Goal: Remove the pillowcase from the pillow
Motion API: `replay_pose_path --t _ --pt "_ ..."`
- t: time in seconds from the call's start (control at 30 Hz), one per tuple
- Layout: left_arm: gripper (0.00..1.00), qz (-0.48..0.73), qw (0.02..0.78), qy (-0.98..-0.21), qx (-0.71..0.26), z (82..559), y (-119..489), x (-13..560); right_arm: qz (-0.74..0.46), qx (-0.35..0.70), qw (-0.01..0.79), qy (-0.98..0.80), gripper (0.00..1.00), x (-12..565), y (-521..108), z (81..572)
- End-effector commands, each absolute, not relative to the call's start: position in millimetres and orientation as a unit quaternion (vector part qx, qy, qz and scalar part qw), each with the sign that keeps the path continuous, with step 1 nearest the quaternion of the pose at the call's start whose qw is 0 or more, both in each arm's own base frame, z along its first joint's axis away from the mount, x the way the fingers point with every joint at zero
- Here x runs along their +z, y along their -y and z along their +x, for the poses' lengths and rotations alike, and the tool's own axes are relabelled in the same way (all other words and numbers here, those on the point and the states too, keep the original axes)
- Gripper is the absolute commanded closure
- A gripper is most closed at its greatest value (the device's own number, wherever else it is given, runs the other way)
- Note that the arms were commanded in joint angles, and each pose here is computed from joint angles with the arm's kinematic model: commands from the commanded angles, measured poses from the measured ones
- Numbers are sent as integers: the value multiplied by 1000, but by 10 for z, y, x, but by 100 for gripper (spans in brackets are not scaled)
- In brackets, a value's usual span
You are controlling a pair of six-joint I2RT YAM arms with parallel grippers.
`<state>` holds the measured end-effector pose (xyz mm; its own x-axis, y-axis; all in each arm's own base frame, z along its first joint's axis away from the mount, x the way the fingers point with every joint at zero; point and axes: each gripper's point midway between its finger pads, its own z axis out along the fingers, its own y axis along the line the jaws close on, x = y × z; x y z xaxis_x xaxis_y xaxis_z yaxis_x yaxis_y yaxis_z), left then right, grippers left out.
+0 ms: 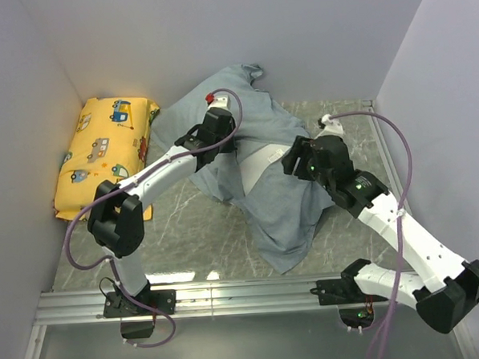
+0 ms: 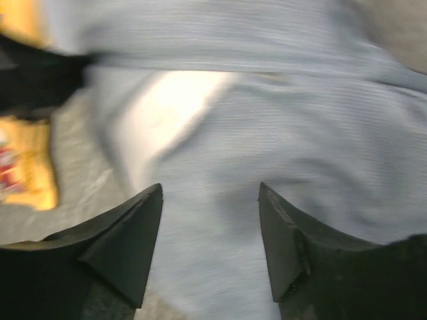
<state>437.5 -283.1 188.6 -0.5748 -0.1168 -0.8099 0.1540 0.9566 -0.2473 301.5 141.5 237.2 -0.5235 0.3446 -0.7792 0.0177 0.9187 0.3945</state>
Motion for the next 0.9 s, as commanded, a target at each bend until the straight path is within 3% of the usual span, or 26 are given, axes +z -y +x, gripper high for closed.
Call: replay_pose_path --t 0.0,0.13,0.37,0.43,0.57,0.7,0.8,0.87 --pt "100 14 461 -866 -193 4363 3126 1916 95 155 507 -842 31 2667 -1549 3072" --pt "100 6 460 -866 -196 4409 3169 1921 67 127 457 -878 28 2270 -1811 3248" --pt "100 -18 457 -868 -192 4663 3076 1897 69 80 407 -907 29 1671 -1661 3294" --pt "100 -33 458 -869 -187 4776 2947 1888 90 85 418 -900 45 1674 -1494 3186" --pt "100 -68 452 -870 -183 4944 2648 1847 131 85 441 -884 64 1770 -1115 3008" --pt "100 -126 456 -860 -194 5114 2171 1908 161 101 440 -877 90 1708 -835 2909" --pt "100 -154 458 -852 -204 5148 1957 1924 193 96 430 -877 100 1513 -663 2901" --pt "100 -159 454 -852 -208 5143 1926 1904 206 120 413 -879 100 1325 -716 2913"
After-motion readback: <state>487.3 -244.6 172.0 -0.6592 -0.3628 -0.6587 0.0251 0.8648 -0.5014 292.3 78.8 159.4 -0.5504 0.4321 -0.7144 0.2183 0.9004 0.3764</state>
